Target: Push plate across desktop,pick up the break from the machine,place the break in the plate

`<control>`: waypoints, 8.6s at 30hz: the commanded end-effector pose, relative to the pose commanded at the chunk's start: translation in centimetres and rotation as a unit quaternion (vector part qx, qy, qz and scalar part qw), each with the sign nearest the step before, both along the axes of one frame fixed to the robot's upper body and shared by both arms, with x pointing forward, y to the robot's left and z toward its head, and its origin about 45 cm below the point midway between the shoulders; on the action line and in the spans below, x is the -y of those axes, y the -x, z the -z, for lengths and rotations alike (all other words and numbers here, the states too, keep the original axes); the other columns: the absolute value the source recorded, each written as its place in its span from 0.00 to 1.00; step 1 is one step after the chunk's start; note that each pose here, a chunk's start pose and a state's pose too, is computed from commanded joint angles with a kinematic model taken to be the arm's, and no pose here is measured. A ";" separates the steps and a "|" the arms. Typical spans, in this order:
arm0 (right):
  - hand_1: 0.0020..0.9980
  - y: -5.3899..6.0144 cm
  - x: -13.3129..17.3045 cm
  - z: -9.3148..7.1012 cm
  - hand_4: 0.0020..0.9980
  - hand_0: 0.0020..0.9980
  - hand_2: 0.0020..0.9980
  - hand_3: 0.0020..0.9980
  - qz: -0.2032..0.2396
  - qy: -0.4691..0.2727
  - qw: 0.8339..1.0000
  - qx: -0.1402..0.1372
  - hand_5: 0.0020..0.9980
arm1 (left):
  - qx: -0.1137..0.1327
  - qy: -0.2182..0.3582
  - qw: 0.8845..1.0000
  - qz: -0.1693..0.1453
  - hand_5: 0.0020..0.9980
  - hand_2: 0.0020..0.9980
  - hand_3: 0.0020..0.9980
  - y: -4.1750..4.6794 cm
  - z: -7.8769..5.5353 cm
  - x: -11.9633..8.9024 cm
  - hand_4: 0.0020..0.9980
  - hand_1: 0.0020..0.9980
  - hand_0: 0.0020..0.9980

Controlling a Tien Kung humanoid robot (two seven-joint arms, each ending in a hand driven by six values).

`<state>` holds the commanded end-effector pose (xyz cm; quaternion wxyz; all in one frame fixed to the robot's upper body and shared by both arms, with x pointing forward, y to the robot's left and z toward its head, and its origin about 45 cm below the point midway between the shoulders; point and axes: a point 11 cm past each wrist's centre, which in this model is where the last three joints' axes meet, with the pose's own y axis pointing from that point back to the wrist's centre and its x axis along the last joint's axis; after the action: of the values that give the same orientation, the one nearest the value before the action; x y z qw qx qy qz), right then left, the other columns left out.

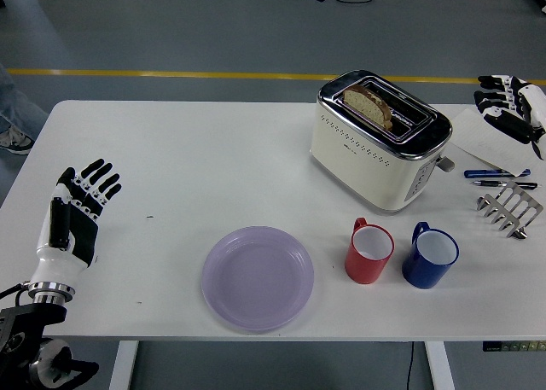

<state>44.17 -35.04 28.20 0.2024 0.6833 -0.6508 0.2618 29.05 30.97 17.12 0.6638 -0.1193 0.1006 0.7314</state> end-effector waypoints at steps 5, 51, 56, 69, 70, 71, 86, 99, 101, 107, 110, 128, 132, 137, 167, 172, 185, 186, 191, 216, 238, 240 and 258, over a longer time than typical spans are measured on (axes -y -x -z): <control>0.85 -2.0 -2.7 -1.9 0.86 0.89 0.90 0.94 -0.023 0.067 0.998 0.004 0.55 | 0.012 0.000 1.000 -0.008 1.00 0.79 0.70 -0.37 -0.8 -0.3 0.55 0.76 0.77; 0.61 -8.3 -16.6 -0.1 0.89 0.60 0.59 0.75 -0.052 0.311 0.939 -0.138 0.55 | 0.018 0.004 1.000 -0.010 1.00 0.77 0.67 -1.08 -1.0 -0.2 0.55 0.75 0.77; 0.51 -8.3 -16.3 0.7 0.87 0.44 0.52 0.70 -0.031 0.324 0.934 -0.147 0.54 | 0.016 0.004 1.000 -0.010 1.00 0.77 0.68 -1.00 -0.8 -0.2 0.54 0.75 0.77; 0.39 -8.5 -16.9 1.2 0.71 0.27 0.44 0.56 -0.003 0.319 0.937 -0.142 0.38 | 0.007 0.004 1.000 -0.003 1.00 0.77 0.68 -0.97 -0.2 0.3 0.54 0.75 0.77; 0.39 -8.5 -16.9 1.2 0.71 0.27 0.44 0.56 -0.003 0.318 0.937 -0.142 0.38 | 0.007 0.005 1.000 -0.003 1.00 0.77 0.68 -0.98 -0.2 0.3 0.54 0.75 0.77; 0.39 -8.5 -17.0 1.3 0.71 0.27 0.44 0.56 0.000 0.322 0.936 -0.141 0.38 | 0.007 0.005 1.000 -0.002 1.00 0.77 0.68 -0.98 -0.1 0.4 0.54 0.75 0.77; 0.35 -8.7 -16.8 1.1 0.32 0.32 0.40 0.46 0.026 0.326 0.937 -0.126 0.00 | 0.005 0.005 1.000 0.000 1.00 0.76 0.68 -1.21 0.0 0.6 0.53 0.74 0.76; 0.32 -9.3 -15.1 -1.4 0.27 0.29 0.38 0.45 0.051 0.324 0.940 -0.096 0.00 | 0.003 0.003 1.000 -0.003 1.00 0.75 0.67 -1.29 0.2 0.2 0.53 0.73 0.75; 0.32 -9.4 -14.8 -2.0 0.27 0.29 0.38 0.45 0.054 0.325 0.940 -0.092 0.00 | 0.003 0.003 1.000 -0.004 1.00 0.75 0.67 -1.30 0.2 0.1 0.53 0.73 0.75; 0.32 -9.8 -14.1 -4.5 0.25 0.29 0.37 0.44 0.054 0.322 0.942 -0.078 0.00 | 0.001 0.003 1.000 -0.008 1.00 0.75 0.67 -1.19 0.3 -0.1 0.53 0.72 0.75; 0.29 -9.9 -14.0 -6.5 0.25 0.25 0.36 0.42 0.055 0.320 0.944 -0.056 0.00 | 0.001 0.002 1.000 -0.008 1.00 0.75 0.67 -1.16 0.3 -0.1 0.53 0.72 0.75; 0.18 -6.3 -17.3 -11.9 0.22 0.11 0.31 0.37 -0.047 0.136 0.989 -0.027 0.00 | -0.025 0.010 1.000 -0.015 1.00 0.75 0.67 -0.53 1.7 -0.6 0.55 0.73 0.75; 0.18 -4.1 -19.3 -9.4 0.22 0.11 0.31 0.37 -0.117 0.083 0.987 -0.078 0.00 | -0.034 0.012 0.999 -0.030 1.00 0.75 0.67 -0.06 2.4 -1.5 0.55 0.73 0.75; 0.18 -1.6 -21.2 -5.8 0.23 0.11 0.31 0.37 -0.182 0.056 0.972 -0.140 0.00 | -0.041 0.011 0.998 -0.049 1.00 0.75 0.67 0.40 2.9 -2.5 0.55 0.73 0.75; 0.22 6.2 -28.4 10.2 0.20 0.17 0.31 0.37 -0.296 0.090 0.903 -0.299 0.00 | -0.050 0.007 0.997 -0.054 1.00 0.75 0.66 0.57 3.6 -2.7 0.53 0.73 0.76; 0.27 6.1 -28.0 11.4 0.21 0.28 0.37 0.38 -0.283 0.080 0.906 -0.303 0.00 | -0.051 0.008 0.997 -0.054 1.00 0.76 0.66 0.61 3.7 -2.7 0.52 0.75 0.77; 0.45 5.7 -27.8 12.9 0.38 0.38 0.52 0.53 -0.301 0.078 0.906 -0.288 0.25 | -0.045 0.010 0.997 -0.057 1.00 0.76 0.65 0.35 3.6 -2.1 0.52 0.74 0.77; 0.45 5.6 -27.7 12.9 0.38 0.38 0.52 0.53 -0.303 0.087 0.906 -0.281 0.25 | -0.042 0.011 0.997 -0.061 1.00 0.76 0.65 0.31 3.5 -2.2 0.52 0.74 0.77; 0.57 5.0 -27.5 12.7 0.57 0.51 0.61 0.76 -0.304 0.101 0.912 -0.256 0.37 | -0.037 0.011 0.997 -0.068 1.00 0.76 0.65 0.25 3.2 -2.5 0.51 0.73 0.77; 0.87 2.5 -26.3 8.0 0.76 0.87 0.95 0.97 -0.289 0.142 0.943 -0.080 0.51 | -0.033 0.015 0.996 -0.084 1.00 0.73 0.64 0.41 3.3 -2.7 0.51 0.69 0.73; 0.73 2.5 -21.2 -5.7 0.57 0.75 0.73 0.74 -0.263 -0.220 0.938 0.046 0.47 | -0.021 0.010 0.996 -0.082 1.00 0.74 0.64 0.08 2.5 -2.8 0.52 0.71 0.74; 0.73 1.8 -18.9 -6.1 0.57 0.75 0.73 0.74 -0.231 -0.244 0.940 0.053 0.47 | -0.015 0.008 0.996 -0.083 1.00 0.74 0.64 -0.03 2.1 -2.9 0.52 0.71 0.74; 0.74 3.4 -1.3 1.8 0.55 0.77 0.76 0.76 0.006 -0.386 0.922 0.021 0.52 | 0.049 -0.012 0.993 -0.103 1.00 0.73 0.63 -1.14 -2.4 -4.5 0.51 0.71 0.74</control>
<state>40.79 -33.74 26.44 -0.0889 0.6990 -0.7096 0.0036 30.19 35.52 19.54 0.5903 -0.1566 0.0468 0.7905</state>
